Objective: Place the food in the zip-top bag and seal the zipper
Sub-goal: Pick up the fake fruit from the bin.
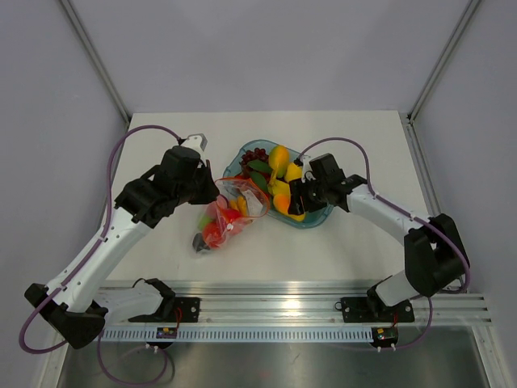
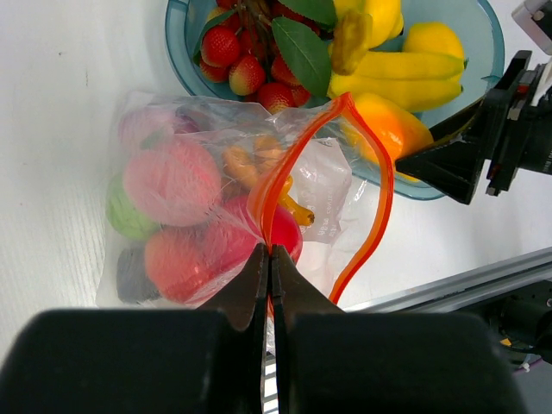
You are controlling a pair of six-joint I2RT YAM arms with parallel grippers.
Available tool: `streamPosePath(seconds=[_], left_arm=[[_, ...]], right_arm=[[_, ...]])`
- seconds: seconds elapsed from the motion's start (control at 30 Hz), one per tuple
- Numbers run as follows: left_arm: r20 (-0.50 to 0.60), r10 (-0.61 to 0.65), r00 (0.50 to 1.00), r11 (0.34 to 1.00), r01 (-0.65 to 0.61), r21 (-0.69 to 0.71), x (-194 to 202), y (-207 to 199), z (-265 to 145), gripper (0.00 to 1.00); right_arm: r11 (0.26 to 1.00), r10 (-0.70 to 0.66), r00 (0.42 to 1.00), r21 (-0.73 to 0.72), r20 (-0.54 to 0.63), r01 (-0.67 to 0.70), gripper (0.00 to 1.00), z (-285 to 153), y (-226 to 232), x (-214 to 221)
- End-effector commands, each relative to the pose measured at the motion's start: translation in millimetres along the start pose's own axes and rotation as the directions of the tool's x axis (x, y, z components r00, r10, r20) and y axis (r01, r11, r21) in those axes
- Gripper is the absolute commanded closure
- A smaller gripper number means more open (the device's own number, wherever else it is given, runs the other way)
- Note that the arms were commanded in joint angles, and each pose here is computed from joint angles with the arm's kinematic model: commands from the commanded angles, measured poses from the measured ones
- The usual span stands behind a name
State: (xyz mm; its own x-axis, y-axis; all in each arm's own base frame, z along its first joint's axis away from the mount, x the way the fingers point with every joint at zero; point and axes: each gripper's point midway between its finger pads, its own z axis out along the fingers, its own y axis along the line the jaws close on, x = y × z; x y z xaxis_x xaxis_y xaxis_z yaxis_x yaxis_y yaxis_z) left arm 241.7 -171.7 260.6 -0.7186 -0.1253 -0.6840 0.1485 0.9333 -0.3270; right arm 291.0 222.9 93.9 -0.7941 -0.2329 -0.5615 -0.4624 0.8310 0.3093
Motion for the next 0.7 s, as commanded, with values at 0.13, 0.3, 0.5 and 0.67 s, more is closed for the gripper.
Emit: streamPosePath(seconds=[0.13,0.3,0.5,0.67], left_arm=[[0.057,-0.003,0.998,1.000,0.002,0.020,-15.4,-5.5,-3.3,1.00],[0.054,-0.003,0.999,1.000,0.002,0.028,-15.1,-6.9,-2.6,1.00],[0.050,-0.004,0.999,1.000,0.003,0.031,-14.3,-7.8,-0.1,1.00],[0.044,-0.007,0.999,0.999,0.005,0.036,-13.4,-9.3,2.0,1.00]], right_arm=[[0.996,-0.006,0.997,0.084,0.073,-0.001,0.66,-39.3,-4.0,-19.4],[0.997,-0.016,0.986,0.082,0.165,0.002,0.65,-74.1,7.2,-43.5],[0.998,-0.027,0.970,-0.054,0.242,0.041,0.66,-111.6,45.6,-68.6],[0.978,-0.117,0.960,-0.137,0.253,0.155,0.65,-119.4,100.7,-75.9]])
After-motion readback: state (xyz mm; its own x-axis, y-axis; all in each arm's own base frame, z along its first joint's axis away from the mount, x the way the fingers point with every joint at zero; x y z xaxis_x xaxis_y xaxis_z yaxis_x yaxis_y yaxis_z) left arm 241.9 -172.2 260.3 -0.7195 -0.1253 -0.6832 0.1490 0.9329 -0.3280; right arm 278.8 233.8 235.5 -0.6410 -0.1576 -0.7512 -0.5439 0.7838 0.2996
